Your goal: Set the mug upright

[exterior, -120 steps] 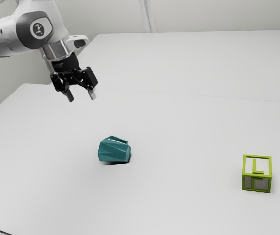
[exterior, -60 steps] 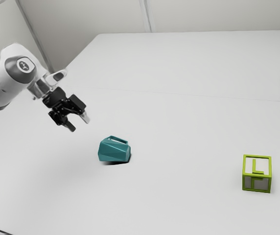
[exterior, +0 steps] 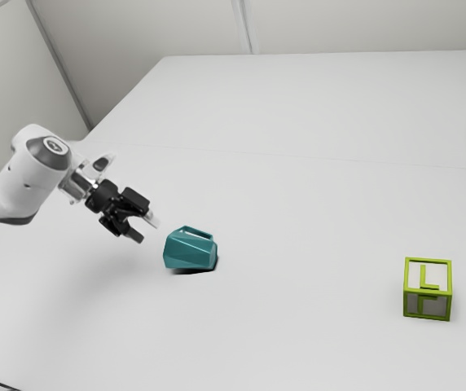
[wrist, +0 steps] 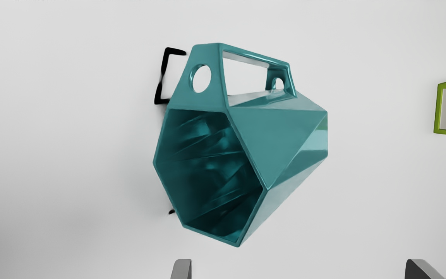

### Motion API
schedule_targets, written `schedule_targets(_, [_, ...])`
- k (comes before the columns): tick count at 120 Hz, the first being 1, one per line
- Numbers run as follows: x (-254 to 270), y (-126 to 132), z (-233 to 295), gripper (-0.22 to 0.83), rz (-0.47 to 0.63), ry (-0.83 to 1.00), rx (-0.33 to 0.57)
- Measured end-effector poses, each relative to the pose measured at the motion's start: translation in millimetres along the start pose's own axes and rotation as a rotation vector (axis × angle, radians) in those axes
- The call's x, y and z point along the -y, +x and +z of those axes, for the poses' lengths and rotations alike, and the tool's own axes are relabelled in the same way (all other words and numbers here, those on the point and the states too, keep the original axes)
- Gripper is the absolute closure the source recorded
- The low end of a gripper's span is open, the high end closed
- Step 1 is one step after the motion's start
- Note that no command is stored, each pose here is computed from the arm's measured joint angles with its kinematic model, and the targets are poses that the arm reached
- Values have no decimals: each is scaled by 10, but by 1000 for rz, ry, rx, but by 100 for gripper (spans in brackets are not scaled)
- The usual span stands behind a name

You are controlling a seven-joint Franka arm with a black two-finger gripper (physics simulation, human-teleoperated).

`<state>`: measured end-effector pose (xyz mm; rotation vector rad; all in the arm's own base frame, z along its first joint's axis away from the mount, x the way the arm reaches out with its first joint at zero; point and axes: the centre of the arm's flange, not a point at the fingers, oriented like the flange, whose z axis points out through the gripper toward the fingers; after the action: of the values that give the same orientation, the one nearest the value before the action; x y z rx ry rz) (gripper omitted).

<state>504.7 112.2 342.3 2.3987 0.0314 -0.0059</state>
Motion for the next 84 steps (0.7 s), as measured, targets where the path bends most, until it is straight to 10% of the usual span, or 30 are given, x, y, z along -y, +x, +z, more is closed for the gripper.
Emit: schedule_targets(84, [301,123,516,0,67,-242,-95])
